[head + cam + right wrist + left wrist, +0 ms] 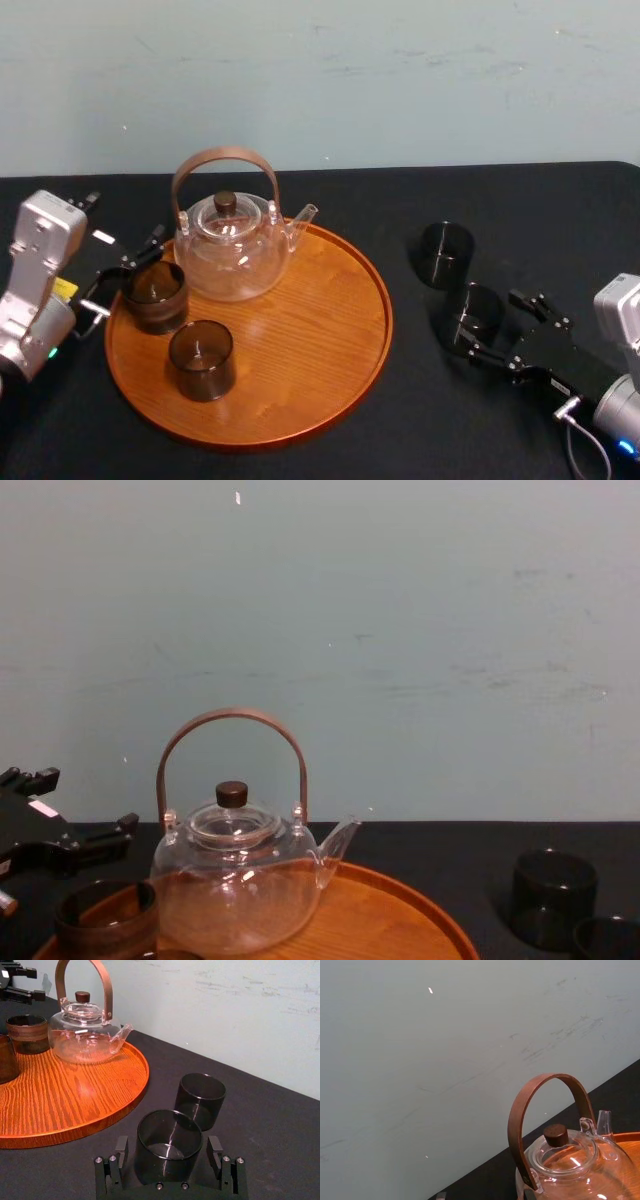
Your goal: Pick up the glass from the table and place it on the tray.
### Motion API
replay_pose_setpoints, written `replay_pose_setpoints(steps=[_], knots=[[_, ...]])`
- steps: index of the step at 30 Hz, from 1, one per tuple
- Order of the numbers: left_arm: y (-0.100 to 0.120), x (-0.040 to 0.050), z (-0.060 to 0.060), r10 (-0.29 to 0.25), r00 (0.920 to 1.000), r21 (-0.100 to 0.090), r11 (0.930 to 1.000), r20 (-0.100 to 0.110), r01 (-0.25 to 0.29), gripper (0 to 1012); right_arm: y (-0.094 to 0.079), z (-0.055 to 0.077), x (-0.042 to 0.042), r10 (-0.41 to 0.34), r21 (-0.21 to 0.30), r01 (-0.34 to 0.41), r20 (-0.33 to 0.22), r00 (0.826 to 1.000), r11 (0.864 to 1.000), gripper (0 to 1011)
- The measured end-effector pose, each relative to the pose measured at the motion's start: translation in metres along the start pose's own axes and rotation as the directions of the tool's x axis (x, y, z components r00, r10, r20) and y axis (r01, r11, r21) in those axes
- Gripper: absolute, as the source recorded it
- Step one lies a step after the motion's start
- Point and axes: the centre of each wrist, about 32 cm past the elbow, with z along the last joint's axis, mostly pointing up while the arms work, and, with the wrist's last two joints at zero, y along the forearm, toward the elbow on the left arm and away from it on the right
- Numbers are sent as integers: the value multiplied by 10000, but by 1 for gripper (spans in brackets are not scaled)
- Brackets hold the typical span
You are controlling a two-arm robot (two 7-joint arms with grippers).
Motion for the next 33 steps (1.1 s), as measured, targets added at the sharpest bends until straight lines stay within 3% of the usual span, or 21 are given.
replay_pose_setpoints(steps=[33], knots=[[0,0,0,0,10000,0,10000,0,0,1001,245,-45,32,334,-229,-334,-4,9994,9992,1002]])
